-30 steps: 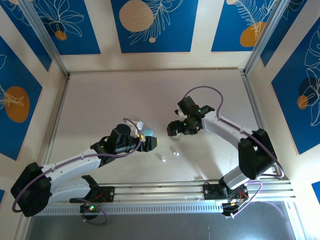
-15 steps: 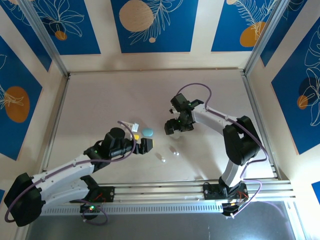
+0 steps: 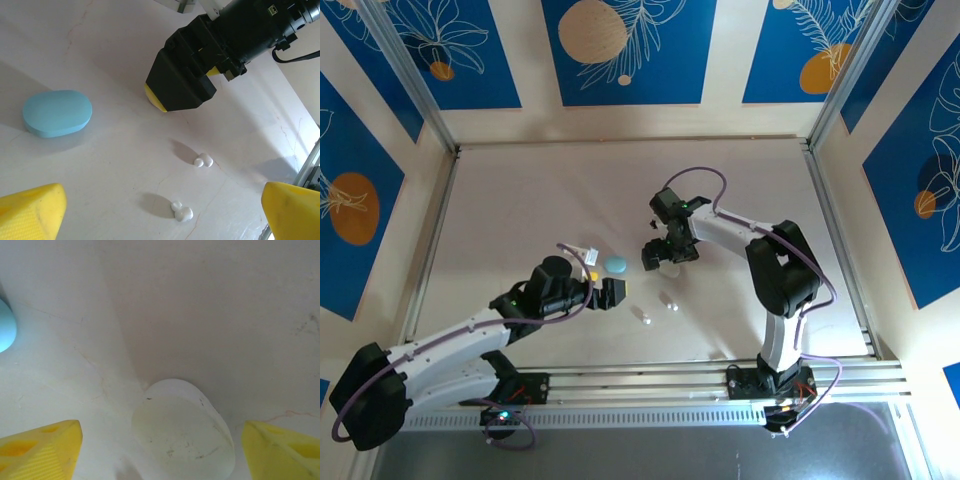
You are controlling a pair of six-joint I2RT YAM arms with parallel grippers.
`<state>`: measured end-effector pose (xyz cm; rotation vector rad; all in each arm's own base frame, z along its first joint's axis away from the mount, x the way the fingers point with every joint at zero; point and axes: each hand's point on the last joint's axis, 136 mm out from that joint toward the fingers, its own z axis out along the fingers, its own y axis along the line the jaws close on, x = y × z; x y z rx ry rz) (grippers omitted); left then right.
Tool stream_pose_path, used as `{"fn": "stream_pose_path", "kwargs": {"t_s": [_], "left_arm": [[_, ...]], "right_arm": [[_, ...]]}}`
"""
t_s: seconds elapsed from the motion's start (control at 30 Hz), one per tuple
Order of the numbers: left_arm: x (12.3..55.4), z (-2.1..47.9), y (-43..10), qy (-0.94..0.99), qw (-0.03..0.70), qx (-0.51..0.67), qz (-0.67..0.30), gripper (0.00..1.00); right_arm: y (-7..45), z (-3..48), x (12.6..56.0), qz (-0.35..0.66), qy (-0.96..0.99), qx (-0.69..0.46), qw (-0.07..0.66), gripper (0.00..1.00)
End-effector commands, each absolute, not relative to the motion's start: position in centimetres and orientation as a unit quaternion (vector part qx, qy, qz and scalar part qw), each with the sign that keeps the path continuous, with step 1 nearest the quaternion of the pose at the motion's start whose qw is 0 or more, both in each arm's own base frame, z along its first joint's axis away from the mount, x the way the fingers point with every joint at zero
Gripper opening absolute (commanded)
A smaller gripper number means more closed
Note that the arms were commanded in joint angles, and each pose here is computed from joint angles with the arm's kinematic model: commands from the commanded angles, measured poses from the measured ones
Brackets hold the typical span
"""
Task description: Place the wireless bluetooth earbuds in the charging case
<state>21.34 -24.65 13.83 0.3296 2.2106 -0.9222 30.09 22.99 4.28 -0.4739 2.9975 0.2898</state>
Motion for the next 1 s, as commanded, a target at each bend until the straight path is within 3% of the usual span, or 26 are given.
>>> {"fn": "stream_pose_path", "kwargs": {"t_s": [0.0,0.43,0.97], "left_arm": [[21.2,14.1,-25.3,0.849,0.354,0.147,-0.363,1.0],[21.3,13.8,-25.7,0.85,0.348,0.152,-0.364,1.0],[22.6,13.4,-24.5,0.86,0.357,0.114,-0.345,1.0]], "right_arm": [[23.6,4.4,29.3,0.104,0.982,-0.158,0.026,0.83],[24.9,5.4,27.0,0.11,0.979,-0.168,0.021,0.76],[24.0,5.5,28.7,0.059,0.986,-0.142,0.066,0.68]]}}
